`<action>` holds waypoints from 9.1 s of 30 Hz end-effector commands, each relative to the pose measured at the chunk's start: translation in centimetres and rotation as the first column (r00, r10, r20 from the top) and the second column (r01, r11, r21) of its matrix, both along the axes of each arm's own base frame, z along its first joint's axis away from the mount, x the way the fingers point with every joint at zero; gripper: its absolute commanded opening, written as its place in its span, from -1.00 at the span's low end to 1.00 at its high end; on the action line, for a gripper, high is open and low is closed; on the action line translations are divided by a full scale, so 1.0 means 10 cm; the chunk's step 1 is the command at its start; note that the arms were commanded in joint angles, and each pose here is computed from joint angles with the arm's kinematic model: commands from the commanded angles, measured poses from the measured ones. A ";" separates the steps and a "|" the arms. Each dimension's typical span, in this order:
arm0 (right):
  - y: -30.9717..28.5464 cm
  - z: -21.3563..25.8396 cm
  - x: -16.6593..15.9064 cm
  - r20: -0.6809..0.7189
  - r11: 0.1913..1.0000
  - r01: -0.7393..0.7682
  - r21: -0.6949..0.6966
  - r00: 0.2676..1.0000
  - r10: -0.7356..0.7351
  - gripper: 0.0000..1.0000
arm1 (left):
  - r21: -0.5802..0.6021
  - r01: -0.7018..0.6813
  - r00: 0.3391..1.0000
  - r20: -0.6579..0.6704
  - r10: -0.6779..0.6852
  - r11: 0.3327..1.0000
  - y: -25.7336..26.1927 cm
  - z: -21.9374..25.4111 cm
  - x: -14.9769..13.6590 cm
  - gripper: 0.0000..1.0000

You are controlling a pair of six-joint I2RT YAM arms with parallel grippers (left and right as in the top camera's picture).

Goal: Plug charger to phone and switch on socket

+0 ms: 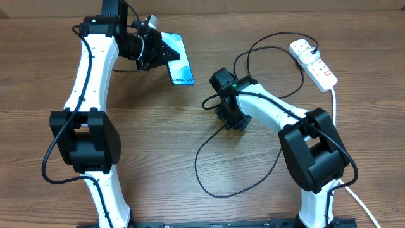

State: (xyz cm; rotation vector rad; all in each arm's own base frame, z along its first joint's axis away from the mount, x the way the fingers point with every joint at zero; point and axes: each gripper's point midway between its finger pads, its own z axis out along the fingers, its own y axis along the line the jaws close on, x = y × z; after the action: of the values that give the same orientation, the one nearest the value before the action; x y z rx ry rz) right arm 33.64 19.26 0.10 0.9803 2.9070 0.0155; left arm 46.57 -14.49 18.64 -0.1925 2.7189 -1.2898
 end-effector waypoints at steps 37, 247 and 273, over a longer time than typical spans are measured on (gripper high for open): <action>0.77 2.28 -0.45 0.618 0.330 -0.880 0.342 0.475 0.626 -0.93 | -0.461 0.351 0.921 0.328 -0.211 0.815 -0.46 1.02 -0.33 -0.92; 1.05 2.52 -0.15 0.806 0.025 -0.854 0.520 0.500 0.318 -0.93 | -0.595 0.331 0.943 0.239 -0.233 0.732 -0.56 1.23 -0.44 -0.92; 0.91 2.62 -0.19 0.802 -0.045 -0.828 0.558 0.525 0.287 -0.93 | -0.592 0.324 0.944 0.247 -0.217 0.737 -0.49 1.23 -0.39 -0.92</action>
State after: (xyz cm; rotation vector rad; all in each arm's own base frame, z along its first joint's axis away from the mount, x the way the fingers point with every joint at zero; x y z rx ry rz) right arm 30.95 29.27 26.50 -0.5758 2.2529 1.9612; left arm 43.16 -19.67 28.92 0.2379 2.1855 -2.1186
